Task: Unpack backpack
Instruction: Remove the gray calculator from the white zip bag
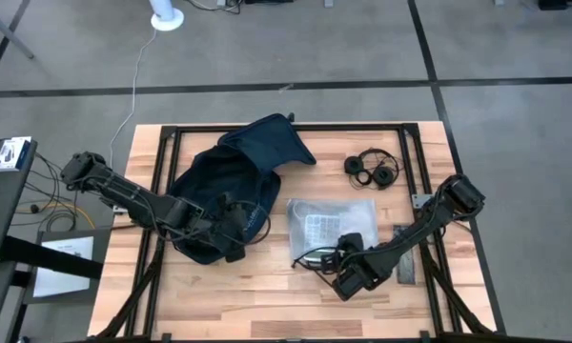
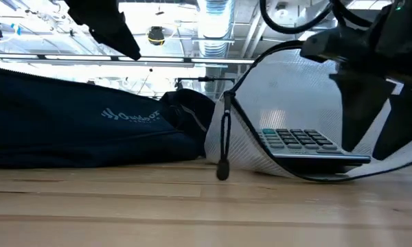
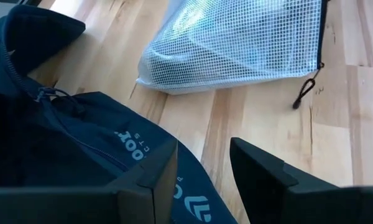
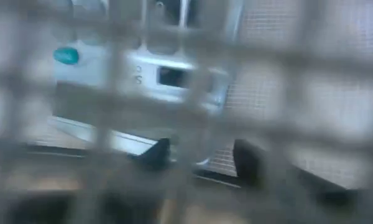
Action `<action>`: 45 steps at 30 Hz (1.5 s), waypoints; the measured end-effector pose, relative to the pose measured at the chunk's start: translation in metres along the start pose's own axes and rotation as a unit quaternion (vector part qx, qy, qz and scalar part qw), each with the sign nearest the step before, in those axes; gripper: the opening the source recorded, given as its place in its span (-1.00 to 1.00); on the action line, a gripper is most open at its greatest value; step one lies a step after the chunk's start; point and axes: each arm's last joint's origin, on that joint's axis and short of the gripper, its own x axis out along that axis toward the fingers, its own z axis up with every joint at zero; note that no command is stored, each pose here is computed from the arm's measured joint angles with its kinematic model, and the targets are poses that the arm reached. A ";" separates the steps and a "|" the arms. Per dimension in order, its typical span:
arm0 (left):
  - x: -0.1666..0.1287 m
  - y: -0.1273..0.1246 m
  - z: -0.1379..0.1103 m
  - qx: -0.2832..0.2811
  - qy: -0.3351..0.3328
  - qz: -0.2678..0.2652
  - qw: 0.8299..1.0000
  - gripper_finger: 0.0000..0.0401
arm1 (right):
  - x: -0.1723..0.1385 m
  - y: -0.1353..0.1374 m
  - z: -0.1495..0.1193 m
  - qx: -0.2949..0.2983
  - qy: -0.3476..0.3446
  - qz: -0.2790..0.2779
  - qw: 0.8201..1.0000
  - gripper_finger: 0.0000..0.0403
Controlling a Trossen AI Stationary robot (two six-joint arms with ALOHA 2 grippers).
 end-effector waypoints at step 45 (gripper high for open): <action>0.000 0.000 -0.001 -0.003 0.005 -0.005 1.000 -0.33 | 0.036 -0.040 0.004 0.108 -0.073 0.178 0.975 0.06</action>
